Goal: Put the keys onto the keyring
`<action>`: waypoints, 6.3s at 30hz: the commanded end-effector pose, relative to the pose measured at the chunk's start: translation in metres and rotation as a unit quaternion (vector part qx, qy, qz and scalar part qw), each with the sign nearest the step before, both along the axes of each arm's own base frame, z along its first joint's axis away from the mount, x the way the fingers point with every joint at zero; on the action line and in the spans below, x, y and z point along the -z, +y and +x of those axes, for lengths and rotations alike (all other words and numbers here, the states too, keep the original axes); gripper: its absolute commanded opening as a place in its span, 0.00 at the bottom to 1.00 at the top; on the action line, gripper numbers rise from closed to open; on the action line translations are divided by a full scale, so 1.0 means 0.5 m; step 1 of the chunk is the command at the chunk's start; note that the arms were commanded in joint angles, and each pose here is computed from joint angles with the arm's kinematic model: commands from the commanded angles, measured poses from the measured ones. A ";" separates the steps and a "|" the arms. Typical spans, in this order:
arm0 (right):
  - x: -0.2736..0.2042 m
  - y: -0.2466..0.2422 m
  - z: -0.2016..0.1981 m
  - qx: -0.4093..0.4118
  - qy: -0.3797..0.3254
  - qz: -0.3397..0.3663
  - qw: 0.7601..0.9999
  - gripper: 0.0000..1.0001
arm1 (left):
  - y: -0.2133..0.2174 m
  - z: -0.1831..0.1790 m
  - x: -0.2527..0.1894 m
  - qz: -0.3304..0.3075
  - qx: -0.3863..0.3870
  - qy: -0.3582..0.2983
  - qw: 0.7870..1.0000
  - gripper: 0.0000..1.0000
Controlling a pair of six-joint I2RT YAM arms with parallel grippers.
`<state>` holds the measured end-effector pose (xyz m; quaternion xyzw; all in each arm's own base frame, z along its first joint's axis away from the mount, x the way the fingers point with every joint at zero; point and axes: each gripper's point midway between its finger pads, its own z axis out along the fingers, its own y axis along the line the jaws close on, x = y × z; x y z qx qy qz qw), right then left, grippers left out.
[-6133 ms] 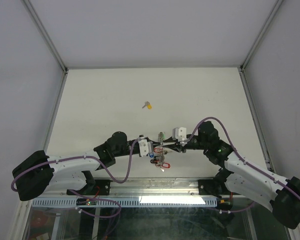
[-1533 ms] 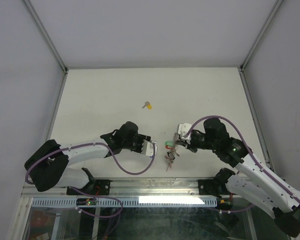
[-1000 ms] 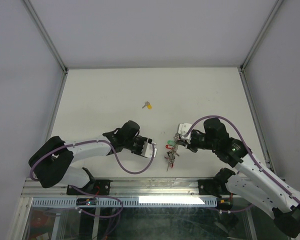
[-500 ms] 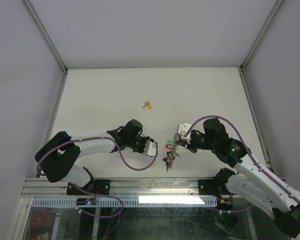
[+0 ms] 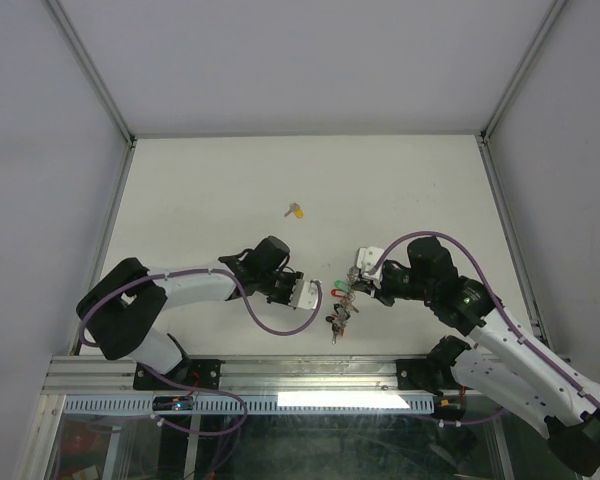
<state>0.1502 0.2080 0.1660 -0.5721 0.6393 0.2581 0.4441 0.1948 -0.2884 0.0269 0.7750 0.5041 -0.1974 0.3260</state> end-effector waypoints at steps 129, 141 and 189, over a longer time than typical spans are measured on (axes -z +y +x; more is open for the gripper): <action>-0.093 0.132 0.024 -0.154 0.113 0.210 0.959 0.00 | -0.073 -0.038 -0.410 -0.440 0.024 -0.024 0.897 0.00; -0.098 0.130 0.036 -0.137 0.103 0.213 0.962 0.00 | -0.074 -0.038 -0.403 -0.432 0.024 -0.020 0.901 0.00; -0.119 0.090 0.092 -0.006 0.015 0.291 0.957 0.00 | -0.014 0.002 -0.515 -0.504 -0.112 -0.025 0.856 0.48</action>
